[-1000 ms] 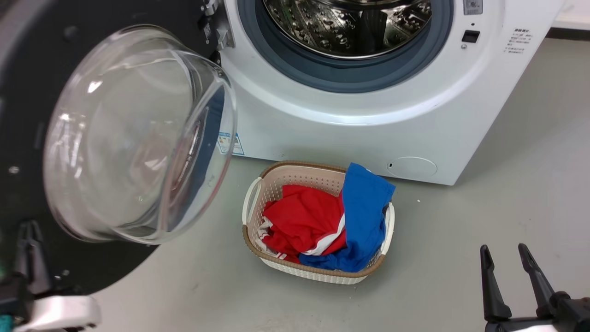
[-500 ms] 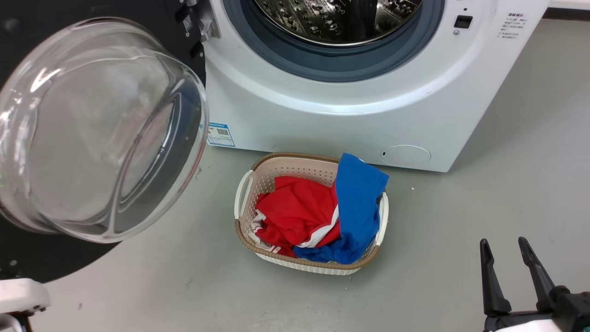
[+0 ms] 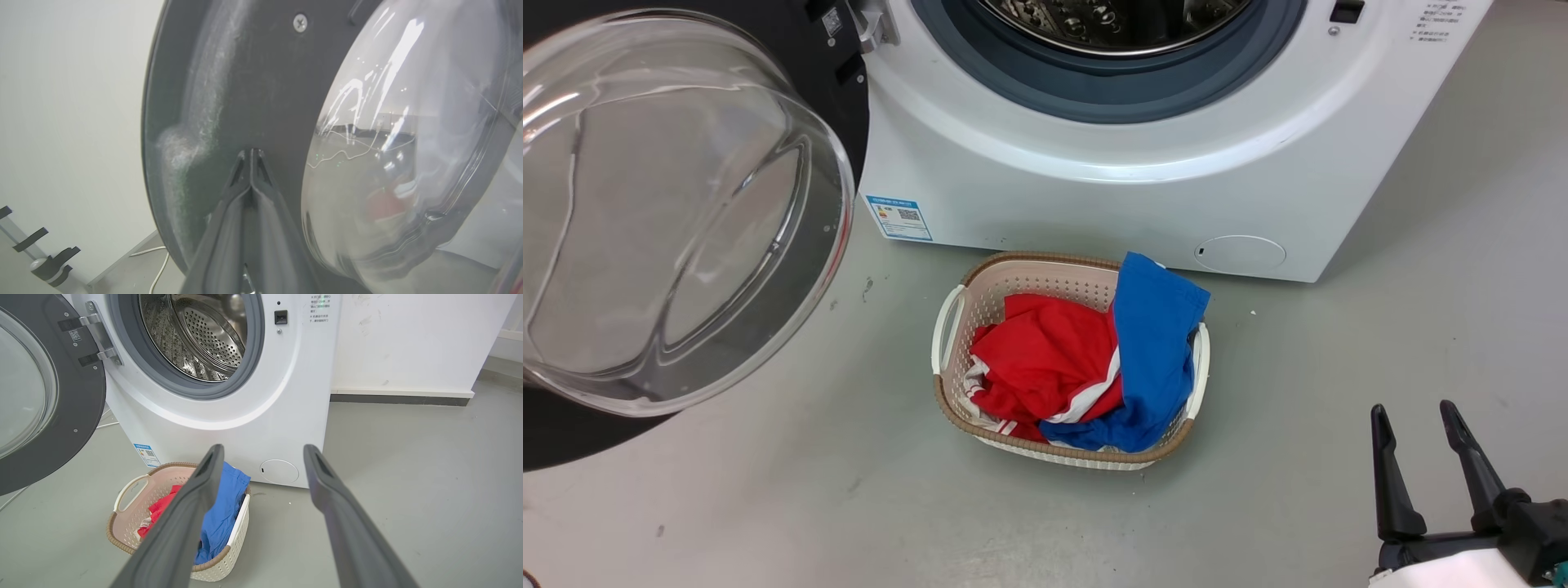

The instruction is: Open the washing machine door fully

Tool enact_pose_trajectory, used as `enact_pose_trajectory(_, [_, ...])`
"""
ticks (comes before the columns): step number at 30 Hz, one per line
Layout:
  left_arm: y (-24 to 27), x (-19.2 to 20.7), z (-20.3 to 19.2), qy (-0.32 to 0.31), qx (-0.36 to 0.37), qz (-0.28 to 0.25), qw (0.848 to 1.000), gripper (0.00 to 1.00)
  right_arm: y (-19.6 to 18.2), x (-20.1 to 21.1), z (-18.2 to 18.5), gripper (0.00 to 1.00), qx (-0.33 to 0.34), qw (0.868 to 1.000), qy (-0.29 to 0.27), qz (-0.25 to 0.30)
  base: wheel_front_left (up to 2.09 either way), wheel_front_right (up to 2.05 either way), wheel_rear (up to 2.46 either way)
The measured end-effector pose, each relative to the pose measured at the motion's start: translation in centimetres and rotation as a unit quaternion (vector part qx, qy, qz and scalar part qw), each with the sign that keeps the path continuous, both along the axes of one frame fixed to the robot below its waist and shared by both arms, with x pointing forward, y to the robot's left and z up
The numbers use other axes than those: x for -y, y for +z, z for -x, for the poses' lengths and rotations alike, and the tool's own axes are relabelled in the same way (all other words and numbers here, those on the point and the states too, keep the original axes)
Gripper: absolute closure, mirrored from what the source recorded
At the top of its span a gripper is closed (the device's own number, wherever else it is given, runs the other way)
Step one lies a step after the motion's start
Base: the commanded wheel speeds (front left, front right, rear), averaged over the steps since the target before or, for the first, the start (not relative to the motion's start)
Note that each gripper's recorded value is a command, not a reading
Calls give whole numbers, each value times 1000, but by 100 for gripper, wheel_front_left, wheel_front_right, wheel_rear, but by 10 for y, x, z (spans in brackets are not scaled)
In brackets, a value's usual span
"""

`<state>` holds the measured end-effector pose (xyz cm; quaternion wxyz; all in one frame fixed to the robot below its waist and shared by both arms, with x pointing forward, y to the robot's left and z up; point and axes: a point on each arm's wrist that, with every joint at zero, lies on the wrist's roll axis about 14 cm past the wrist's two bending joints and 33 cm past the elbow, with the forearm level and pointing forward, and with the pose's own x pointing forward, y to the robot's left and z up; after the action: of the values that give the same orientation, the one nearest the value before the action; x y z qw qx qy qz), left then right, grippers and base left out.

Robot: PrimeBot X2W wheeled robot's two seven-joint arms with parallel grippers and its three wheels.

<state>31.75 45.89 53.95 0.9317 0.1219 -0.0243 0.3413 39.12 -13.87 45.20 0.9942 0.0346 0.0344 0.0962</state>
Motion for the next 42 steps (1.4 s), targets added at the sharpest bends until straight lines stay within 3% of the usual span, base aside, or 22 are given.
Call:
enact_pose_trajectory(12, [-5, -19, -8, 4, -12, 12, 1000, 100, -1, 5, 0, 0, -2, 1000, -7, 2, 0, 0, 0])
enact_pose_trajectory(23, [15, -3, -2, -25, 13, -7, 1000, 100, 17, 10, 6, 0, 23, 1000, -15, -1, 0, 0, 0])
enact_pose_trajectory(32, [41, 65, -10, -115, 53, -43, 991, 100, 46, 16, 18, 0, 64, 998, -23, 1, 0, 0, 0])
enact_pose_trajectory(42, [43, 161, -21, -229, 76, -37, 970, 100, 68, 24, 34, 0, 96, 995, -35, 0, 0, 0, 0])
